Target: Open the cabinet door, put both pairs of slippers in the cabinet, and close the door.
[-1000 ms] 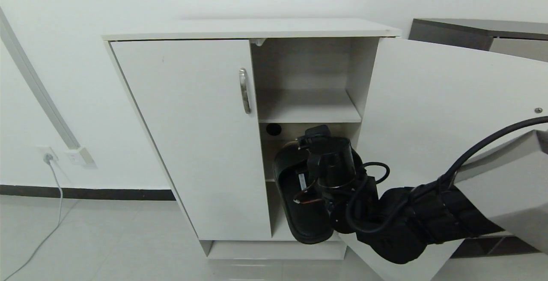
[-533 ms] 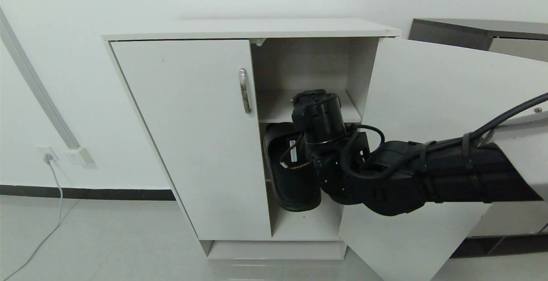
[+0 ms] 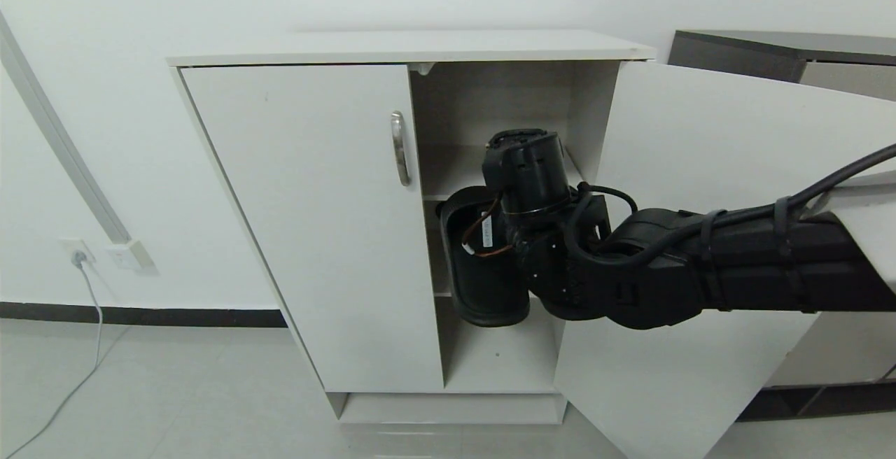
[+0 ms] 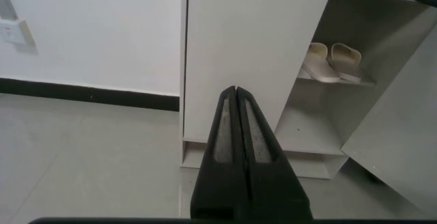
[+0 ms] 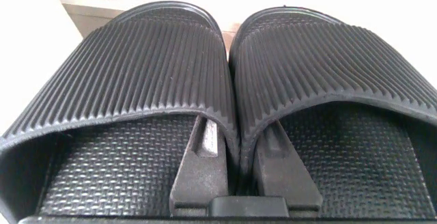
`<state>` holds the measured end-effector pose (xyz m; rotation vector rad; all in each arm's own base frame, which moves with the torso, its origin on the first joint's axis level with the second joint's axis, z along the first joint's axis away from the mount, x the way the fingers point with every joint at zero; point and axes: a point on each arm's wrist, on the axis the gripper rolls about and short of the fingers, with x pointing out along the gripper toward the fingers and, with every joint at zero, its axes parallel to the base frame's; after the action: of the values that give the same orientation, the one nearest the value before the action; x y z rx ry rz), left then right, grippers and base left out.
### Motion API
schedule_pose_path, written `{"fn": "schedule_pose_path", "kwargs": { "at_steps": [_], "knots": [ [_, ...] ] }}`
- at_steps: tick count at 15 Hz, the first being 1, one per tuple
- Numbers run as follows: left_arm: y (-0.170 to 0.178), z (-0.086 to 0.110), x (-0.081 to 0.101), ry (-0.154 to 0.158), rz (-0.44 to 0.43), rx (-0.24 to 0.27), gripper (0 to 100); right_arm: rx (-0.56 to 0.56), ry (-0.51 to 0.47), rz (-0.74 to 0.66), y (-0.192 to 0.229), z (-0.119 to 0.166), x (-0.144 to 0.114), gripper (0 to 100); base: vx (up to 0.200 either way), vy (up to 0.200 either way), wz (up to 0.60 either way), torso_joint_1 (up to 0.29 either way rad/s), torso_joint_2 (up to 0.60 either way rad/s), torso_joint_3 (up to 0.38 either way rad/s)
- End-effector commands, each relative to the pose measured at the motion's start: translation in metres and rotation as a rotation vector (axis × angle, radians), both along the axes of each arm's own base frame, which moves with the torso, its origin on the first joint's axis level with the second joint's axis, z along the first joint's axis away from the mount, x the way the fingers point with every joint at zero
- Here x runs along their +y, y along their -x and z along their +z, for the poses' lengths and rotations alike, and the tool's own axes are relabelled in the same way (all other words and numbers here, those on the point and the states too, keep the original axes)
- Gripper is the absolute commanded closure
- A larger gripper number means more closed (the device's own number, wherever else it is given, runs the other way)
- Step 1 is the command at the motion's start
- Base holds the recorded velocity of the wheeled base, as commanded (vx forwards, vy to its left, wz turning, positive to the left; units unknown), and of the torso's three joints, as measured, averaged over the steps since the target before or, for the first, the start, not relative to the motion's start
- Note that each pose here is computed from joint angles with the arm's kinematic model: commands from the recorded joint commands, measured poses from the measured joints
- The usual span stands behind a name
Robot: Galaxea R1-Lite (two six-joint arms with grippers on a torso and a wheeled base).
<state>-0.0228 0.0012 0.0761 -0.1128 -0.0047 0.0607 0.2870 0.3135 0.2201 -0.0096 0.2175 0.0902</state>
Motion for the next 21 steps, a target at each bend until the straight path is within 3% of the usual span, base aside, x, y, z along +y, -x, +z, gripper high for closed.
{"fn": "schedule_pose_path", "kwargs": {
  "at_steps": [1, 5, 16, 21],
  "knots": [
    [0.000, 0.000, 0.000, 0.001, 0.001, 0.000, 100, -0.004, -0.004, 0.000, 0.001, 0.002, 0.001, 100, 0.000, 0.000, 0.00, 0.000, 0.00, 0.000],
    [0.000, 0.000, 0.000, 0.001, 0.001, -0.002, 100, -0.005, -0.012, -0.004, 0.000, 0.002, 0.000, 100, 0.000, 0.000, 0.00, 0.000, 0.00, 0.000],
    [0.000, 0.000, 0.000, -0.001, -0.001, 0.000, 100, -0.002, -0.009, -0.046, -0.011, -0.016, 0.007, 100, 0.200, 0.000, 0.00, 0.002, 0.00, 0.003],
    [0.000, 0.000, 0.000, -0.001, 0.001, 0.000, 100, -0.030, -0.030, -0.090, -0.046, -0.018, 0.014, 100, 0.000, 0.000, 0.00, 0.000, 0.00, 0.000]
  ]
}}
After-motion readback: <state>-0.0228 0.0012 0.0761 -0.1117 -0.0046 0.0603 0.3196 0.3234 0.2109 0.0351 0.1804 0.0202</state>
